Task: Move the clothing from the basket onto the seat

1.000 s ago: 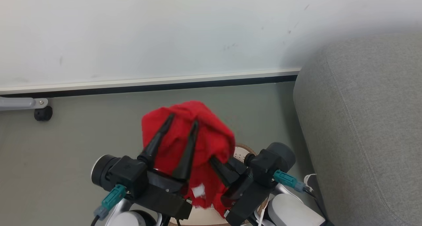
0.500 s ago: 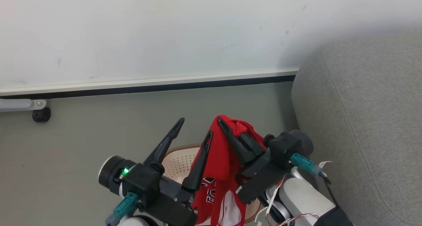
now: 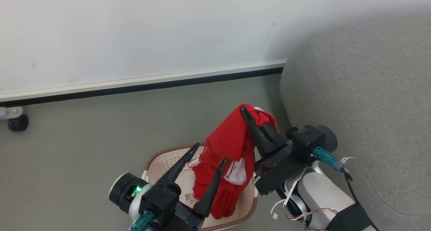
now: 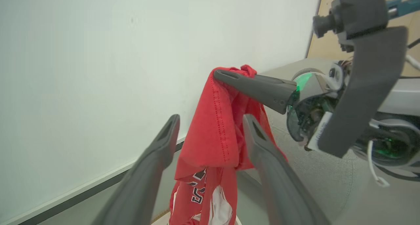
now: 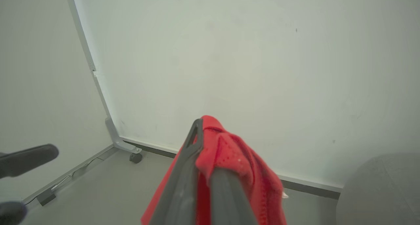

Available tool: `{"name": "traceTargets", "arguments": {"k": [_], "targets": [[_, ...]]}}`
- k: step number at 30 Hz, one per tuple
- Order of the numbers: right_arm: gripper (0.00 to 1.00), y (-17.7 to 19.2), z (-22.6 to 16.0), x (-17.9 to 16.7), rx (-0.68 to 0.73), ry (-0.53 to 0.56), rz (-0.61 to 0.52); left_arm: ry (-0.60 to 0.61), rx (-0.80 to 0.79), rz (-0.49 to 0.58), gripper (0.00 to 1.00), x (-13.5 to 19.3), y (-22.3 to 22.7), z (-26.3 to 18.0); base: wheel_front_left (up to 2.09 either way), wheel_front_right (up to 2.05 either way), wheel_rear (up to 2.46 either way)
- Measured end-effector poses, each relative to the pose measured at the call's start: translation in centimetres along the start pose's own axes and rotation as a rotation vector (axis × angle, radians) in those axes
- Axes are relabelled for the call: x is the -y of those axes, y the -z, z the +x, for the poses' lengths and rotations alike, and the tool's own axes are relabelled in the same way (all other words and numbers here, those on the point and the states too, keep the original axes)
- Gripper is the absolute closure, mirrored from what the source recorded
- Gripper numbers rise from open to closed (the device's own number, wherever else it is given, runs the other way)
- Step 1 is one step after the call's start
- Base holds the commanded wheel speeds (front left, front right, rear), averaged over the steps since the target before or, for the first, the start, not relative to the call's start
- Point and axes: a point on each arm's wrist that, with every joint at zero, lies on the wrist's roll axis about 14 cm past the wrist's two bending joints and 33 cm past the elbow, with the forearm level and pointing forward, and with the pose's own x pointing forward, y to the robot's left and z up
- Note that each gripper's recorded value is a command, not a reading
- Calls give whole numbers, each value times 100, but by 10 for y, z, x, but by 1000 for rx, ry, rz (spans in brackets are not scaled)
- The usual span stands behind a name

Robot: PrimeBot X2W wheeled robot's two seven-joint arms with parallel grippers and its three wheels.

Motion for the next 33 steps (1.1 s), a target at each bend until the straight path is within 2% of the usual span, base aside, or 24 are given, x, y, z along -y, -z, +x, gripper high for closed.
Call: {"name": "traceTargets", "arguments": {"k": [9,27,33], "targets": [[100,2,-17,36,-7,110,-17,96,-48,20,0,18,16,13,0,0,0],[100,5,-65,106,-46,345,-59,309,-96,-7,0,63,41,42,0,0,0],[100,-3,-80,134,-37,436,-88,376,-115,-7,0,77,52,51,0,0,0]]}}
